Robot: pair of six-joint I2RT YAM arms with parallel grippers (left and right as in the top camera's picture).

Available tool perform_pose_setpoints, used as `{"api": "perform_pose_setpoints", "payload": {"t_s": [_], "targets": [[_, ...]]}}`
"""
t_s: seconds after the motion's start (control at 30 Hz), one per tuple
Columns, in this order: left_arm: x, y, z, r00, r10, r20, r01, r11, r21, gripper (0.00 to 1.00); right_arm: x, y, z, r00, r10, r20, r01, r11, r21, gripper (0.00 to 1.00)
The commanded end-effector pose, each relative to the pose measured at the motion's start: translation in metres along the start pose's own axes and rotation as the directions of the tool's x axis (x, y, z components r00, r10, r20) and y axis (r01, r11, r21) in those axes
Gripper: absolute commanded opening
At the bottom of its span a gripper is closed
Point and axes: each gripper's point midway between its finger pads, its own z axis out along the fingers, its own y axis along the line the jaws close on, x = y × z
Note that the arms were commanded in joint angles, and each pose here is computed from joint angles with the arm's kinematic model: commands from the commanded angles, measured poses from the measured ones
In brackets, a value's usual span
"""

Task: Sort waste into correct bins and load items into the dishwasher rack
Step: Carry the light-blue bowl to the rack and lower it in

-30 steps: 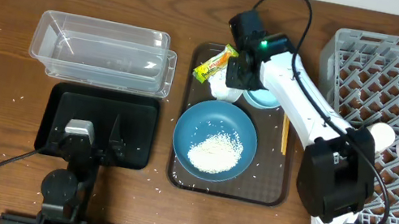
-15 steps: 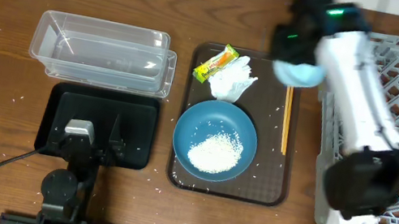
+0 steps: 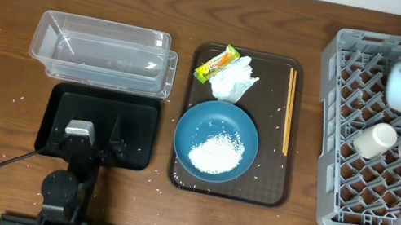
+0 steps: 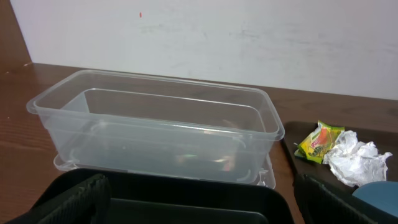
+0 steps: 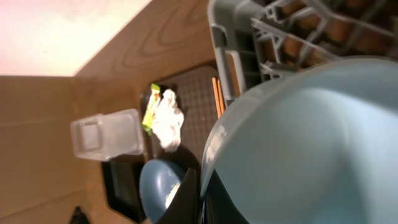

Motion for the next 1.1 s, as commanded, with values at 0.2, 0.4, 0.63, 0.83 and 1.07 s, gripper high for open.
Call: {"api": "perform_pose_setpoints", "payload": {"t_s": [0.2,0.4,0.63,0.83,1.07], "targets": [[0.016,0.005,0.001,0.999,0.006,-0.047,-0.007,1.0,-0.022,0.96,-0.006,-0.042,-0.078,0.985,0.009,0.17,0.004,0.997,-0.074,0.01],[0.016,0.005,0.001,0.999,0.006,-0.047,-0.007,1.0,-0.022,0.97,-0.012,-0.084,-0.114,0.957,0.031,0.288,-0.011,0.997,-0.072,0.01],[0.016,0.005,0.001,0.999,0.006,-0.047,-0.007,1.0,-0.022,0.97,-0.018,-0.115,-0.123,0.925,0.076,0.372,-0.021,0.989,-0.148,0.01],[0.016,0.005,0.001,0.999,0.006,-0.047,-0.007,1.0,-0.022,0.97,-0.026,-0.122,-0.114,0.904,0.049,0.425,0.051,0.974,-0.223,0.02],[0.016,0.005,0.001,0.999,0.006,-0.047,-0.007,1.0,-0.022,0.97,-0.031,-0.147,-0.104,0.882,0.112,0.457,0.016,0.964,-0.267,0.01]]}}
